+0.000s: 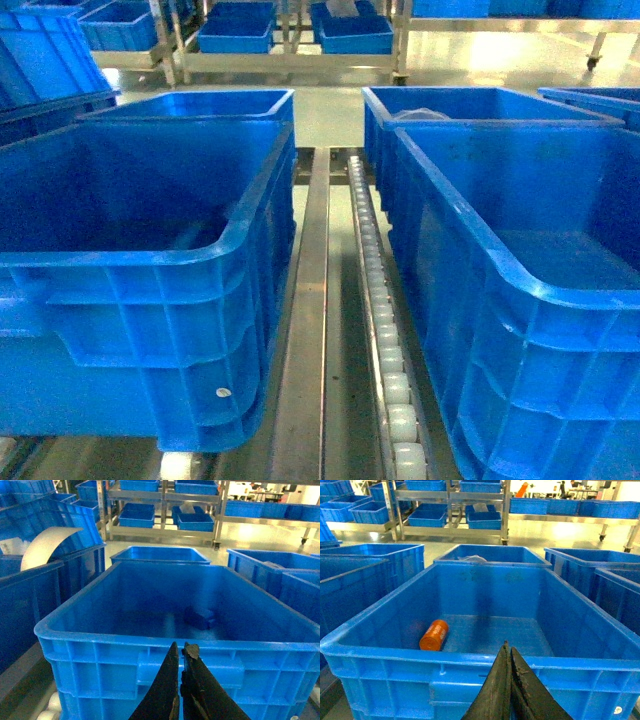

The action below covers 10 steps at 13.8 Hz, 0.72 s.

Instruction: Sort blue parts and orange caps into right shelf containers

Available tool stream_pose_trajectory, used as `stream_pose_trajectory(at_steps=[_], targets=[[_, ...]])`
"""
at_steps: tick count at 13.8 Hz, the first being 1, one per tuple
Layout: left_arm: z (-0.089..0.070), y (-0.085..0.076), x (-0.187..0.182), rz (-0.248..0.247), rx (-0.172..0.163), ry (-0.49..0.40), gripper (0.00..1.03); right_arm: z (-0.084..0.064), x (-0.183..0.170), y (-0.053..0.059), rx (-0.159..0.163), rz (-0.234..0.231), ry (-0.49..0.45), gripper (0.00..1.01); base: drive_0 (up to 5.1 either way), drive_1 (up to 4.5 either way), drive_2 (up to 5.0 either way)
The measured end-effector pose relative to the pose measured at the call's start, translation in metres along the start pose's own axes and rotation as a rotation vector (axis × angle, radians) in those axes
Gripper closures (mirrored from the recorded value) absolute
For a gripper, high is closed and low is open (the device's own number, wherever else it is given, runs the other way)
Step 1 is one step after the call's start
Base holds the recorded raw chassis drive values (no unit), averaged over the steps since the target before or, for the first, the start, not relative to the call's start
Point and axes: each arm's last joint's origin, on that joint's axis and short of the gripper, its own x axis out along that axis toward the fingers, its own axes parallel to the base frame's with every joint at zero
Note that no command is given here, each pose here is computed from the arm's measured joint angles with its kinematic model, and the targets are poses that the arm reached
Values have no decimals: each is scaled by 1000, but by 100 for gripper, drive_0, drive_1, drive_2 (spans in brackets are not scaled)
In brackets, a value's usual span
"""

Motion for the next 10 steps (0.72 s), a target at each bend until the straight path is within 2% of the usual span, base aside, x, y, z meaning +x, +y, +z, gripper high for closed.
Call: stream_pose_trajectory(at_steps=[1,2,3,4,7,8,10], targets=[[0,0,-1,0,0,-2,101,-2,-3,0,0,0,21,100,0,0,0],[-5,0,-6,2,0,46,101,-5,-10,0,0,0,37,100,0,0,0],[-3,0,-12,-1,0,2,101,0,-11,0,0,-1,-13,100,0,0,0],[-2,0,-12,-1,1,6,101,-4,-11,0,0,-1,16,100,0,0,0],[-3,0,-12,-2,2,10,101,-3,-11,0,0,-3,9,100,0,0,0],[-3,0,-12,-2,1,10,97,-3,-11,0,0,-3,9,97,0,0,0],[-3,0,-12,-2,1,10,72,-3,-11,0,0,-3,9,70,0,0,0]])
